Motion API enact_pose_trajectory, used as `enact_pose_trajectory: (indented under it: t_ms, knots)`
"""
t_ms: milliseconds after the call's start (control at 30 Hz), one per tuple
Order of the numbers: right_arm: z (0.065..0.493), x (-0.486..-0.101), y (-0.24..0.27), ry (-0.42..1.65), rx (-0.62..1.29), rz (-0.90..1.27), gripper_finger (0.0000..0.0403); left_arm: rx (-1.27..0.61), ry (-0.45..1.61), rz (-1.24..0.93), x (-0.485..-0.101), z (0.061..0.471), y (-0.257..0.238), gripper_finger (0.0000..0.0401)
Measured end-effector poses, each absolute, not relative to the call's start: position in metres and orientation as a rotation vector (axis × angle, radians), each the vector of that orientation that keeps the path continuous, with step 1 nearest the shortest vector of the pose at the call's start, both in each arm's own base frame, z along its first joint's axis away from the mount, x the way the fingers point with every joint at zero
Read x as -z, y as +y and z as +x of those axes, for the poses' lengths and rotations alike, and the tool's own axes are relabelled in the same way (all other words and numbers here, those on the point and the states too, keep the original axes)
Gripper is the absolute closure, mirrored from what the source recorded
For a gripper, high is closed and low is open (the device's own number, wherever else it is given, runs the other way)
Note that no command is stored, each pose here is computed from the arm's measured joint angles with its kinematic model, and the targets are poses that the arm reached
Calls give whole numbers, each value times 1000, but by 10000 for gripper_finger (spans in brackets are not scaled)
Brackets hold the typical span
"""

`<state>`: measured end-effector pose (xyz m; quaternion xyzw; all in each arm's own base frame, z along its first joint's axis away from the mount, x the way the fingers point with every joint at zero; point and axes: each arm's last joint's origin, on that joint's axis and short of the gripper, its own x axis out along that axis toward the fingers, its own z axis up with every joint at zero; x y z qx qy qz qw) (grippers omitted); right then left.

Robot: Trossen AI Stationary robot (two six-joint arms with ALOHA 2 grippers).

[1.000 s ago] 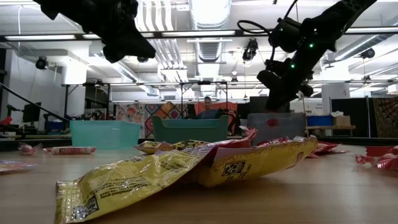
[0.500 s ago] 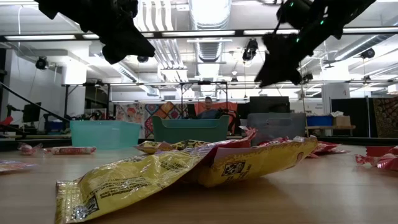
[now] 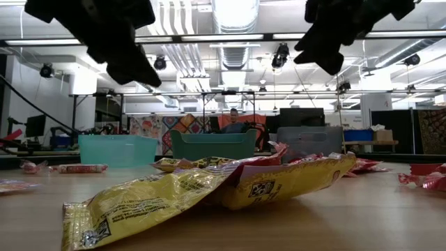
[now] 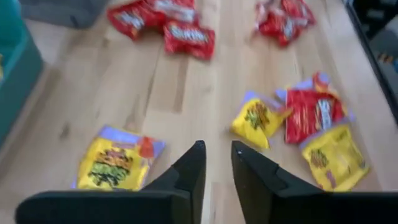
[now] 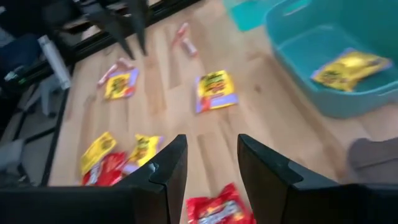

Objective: Sort candy
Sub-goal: Put the yellow candy into the green bin

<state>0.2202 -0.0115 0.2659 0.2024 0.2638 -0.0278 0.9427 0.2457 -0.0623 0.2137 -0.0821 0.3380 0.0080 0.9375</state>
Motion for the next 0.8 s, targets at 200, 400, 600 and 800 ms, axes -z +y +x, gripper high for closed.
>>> enact_pose_trajectory:
  t_ms: [200,400,600,800]
  knots:
    - [222,-264,0,555,17,398,272,-87,733,-17,-192,256,-67,268]
    - [222,-264,-1,550,43,389,272,-106,765,145,-161,276,-67,225]
    - [222,-264,-1,550,43,389,271,-224,834,211,-136,284,-56,228]
    - [222,-264,-1,550,44,395,274,-243,883,218,-122,286,-51,241]
